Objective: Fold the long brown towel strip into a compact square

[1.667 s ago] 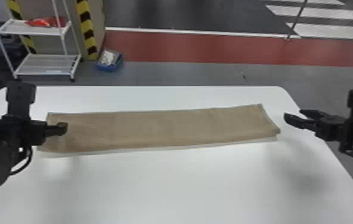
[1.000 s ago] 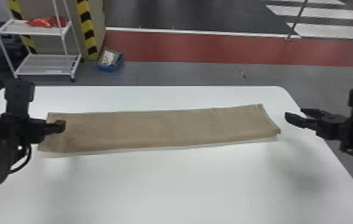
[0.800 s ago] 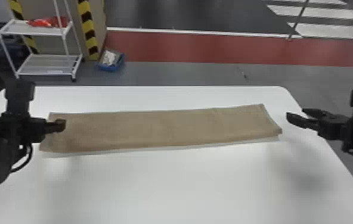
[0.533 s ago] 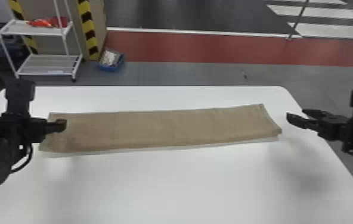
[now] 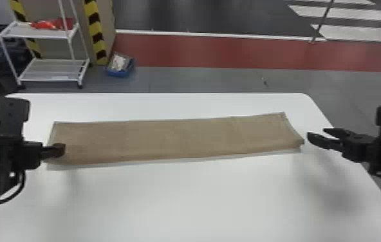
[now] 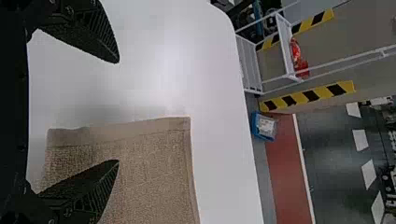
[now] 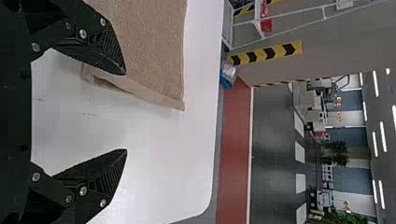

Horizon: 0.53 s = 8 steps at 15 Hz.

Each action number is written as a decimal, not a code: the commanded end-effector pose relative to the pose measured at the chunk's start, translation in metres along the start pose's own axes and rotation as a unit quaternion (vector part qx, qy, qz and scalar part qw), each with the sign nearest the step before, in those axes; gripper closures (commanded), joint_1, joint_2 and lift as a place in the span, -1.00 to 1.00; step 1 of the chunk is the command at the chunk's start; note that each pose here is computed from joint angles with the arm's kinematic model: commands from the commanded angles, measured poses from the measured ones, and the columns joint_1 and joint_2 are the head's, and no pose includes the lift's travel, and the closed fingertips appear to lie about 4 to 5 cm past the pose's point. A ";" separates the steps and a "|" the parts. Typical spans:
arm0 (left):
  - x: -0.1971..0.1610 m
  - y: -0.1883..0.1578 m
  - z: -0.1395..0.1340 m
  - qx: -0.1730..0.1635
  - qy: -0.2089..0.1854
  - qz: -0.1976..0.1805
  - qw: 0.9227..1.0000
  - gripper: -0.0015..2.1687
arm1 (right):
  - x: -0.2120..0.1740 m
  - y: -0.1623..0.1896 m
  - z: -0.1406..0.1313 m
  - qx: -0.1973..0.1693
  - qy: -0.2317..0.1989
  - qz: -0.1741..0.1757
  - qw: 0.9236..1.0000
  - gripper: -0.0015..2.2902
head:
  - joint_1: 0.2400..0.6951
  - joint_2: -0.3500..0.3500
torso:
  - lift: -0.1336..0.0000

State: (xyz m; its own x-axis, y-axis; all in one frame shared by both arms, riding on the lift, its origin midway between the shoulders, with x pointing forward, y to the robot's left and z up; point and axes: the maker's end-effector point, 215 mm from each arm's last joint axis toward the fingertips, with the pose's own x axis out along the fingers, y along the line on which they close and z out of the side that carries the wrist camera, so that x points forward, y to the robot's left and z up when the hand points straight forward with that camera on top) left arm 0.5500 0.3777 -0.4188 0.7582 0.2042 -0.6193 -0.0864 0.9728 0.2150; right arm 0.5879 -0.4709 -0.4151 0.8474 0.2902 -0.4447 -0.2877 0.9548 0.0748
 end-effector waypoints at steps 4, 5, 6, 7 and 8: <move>-0.004 0.000 -0.013 -0.012 0.007 -0.011 1.000 -0.88 | 0.012 0.018 -0.007 -0.010 0.014 0.015 1.000 -0.64 | 1.00 -0.25 | -0.92; -0.004 -0.001 -0.016 -0.012 0.010 -0.012 1.000 -0.88 | 0.016 0.024 -0.009 -0.010 0.015 0.020 1.000 -0.64 | 1.00 -0.23 | -0.92; -0.004 -0.002 -0.020 -0.012 0.013 -0.013 1.000 -0.88 | 0.018 0.028 -0.010 -0.011 0.017 0.024 1.000 -0.63 | 1.00 -0.21 | -0.92; -0.004 -0.001 -0.021 -0.013 0.016 -0.015 1.000 -0.88 | 0.019 0.029 -0.013 -0.010 0.021 0.025 0.999 -0.59 | 1.00 -0.20 | -0.92; -0.004 0.000 -0.028 -0.014 0.027 -0.015 0.999 -0.87 | 0.018 0.029 -0.015 -0.008 0.024 0.024 0.999 -0.58 | 1.00 -0.19 | -0.92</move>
State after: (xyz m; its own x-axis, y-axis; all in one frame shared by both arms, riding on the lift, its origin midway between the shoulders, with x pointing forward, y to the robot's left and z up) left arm 0.5336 0.3777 -0.4328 0.7391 0.1773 -0.6499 -0.0803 0.9810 0.1764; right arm 0.5897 -0.4397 -0.4315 0.8146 0.3316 -0.4759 -0.3362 0.9385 0.0785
